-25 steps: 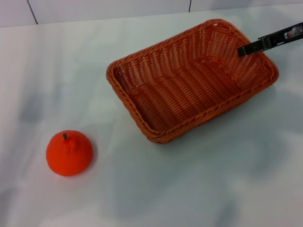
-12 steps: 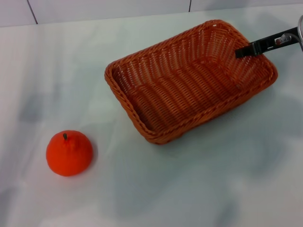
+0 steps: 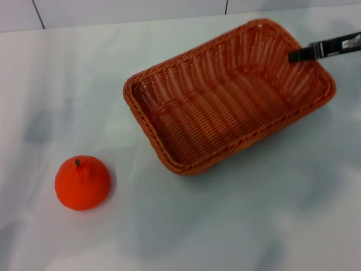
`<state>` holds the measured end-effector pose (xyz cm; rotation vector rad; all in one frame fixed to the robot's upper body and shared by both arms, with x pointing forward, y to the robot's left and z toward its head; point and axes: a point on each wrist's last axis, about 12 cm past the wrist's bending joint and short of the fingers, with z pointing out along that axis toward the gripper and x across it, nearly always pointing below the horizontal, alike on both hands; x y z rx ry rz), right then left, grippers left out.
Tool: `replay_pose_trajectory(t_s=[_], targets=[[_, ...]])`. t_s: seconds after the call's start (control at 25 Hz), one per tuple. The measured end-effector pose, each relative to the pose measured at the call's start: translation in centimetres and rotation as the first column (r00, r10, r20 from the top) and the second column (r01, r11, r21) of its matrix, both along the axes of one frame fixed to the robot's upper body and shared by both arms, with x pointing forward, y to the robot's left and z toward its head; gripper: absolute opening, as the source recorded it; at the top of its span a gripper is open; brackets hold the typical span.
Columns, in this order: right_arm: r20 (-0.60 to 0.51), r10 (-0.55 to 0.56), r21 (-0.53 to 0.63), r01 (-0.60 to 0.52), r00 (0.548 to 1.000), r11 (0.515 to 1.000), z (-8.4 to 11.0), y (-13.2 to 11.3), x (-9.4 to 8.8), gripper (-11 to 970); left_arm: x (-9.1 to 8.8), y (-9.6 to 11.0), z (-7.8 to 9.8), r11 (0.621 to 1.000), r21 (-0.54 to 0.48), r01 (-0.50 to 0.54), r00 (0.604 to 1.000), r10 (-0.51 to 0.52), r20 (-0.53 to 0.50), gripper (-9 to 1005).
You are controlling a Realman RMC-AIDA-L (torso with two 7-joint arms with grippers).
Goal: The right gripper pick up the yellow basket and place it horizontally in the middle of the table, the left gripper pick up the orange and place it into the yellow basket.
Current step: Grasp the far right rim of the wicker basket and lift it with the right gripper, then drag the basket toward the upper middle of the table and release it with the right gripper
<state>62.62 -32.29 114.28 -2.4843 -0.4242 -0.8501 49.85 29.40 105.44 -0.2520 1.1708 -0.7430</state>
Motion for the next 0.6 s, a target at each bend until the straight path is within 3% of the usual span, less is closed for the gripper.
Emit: replay_pose_trajectory(t_s=[0.32,0.6], targets=[[0.109,-0.082,0.297,0.046,0.991,0.954,2.3,-2.7,-1.9,196,0.5,-0.1,0.2,1.000,0.009,0.008,1.000,-0.008,0.000,506],[0.149,-0.159,0.445,0.078,0.976,0.892,2.9,-3.7,-2.7,207,0.8,-0.1,0.2,1.000,0.013,0.005,1.000,-0.005,-0.009,505]])
